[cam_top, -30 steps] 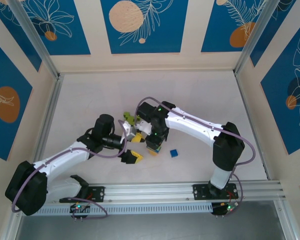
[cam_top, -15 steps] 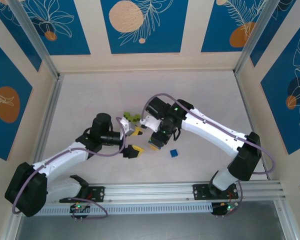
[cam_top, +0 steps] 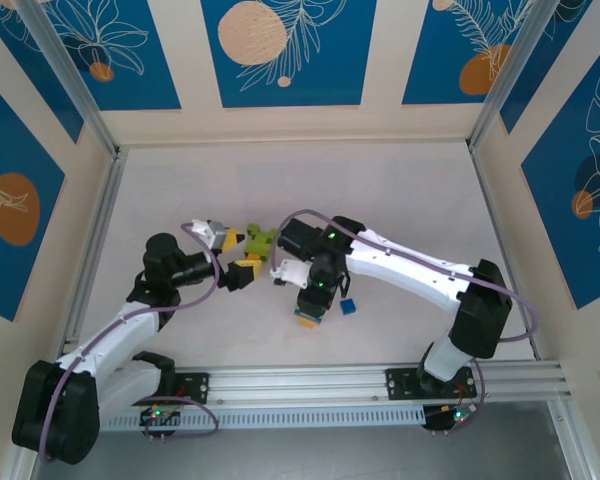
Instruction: Assemble a carrot with lego
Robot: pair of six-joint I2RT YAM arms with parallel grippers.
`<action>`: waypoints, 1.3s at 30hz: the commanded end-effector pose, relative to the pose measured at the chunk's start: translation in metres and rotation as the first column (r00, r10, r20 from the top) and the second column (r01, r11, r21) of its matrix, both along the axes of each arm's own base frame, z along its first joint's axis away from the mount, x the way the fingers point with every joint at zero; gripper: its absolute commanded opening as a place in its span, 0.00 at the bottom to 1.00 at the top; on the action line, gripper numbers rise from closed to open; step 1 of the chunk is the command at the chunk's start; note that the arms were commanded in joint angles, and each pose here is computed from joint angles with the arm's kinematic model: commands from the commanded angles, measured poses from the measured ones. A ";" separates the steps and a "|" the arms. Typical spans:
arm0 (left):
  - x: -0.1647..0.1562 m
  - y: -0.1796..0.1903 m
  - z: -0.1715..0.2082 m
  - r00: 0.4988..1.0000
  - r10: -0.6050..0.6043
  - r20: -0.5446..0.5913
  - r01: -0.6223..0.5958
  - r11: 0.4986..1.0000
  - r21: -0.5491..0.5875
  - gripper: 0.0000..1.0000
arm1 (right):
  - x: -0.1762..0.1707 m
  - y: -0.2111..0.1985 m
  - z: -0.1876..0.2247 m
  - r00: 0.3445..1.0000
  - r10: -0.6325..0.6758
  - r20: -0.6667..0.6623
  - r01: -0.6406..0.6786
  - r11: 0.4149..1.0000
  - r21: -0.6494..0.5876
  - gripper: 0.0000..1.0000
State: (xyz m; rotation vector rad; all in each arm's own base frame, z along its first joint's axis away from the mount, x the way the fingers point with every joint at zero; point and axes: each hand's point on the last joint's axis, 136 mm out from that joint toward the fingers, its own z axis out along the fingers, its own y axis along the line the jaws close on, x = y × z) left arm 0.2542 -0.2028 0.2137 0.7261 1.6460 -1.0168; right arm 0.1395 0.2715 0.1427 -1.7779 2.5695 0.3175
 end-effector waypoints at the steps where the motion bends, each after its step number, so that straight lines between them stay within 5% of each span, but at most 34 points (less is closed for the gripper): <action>1: 0.003 0.006 0.011 0.999 0.035 0.033 -0.034 0.999 -0.031 0.99 | -0.007 0.010 -0.005 0.997 0.067 -0.046 -0.067 0.998 0.007 0.30; 27: -0.001 -0.004 0.011 0.999 -0.046 0.012 0.047 0.998 -0.038 1.00 | 0.019 0.022 -0.025 0.988 0.141 -0.060 -0.145 0.988 -0.056 0.36; 39: -0.003 -0.008 0.009 0.998 -0.065 0.007 0.065 0.997 -0.032 0.99 | 0.022 0.023 -0.017 0.991 0.128 -0.038 -0.129 0.991 -0.030 0.60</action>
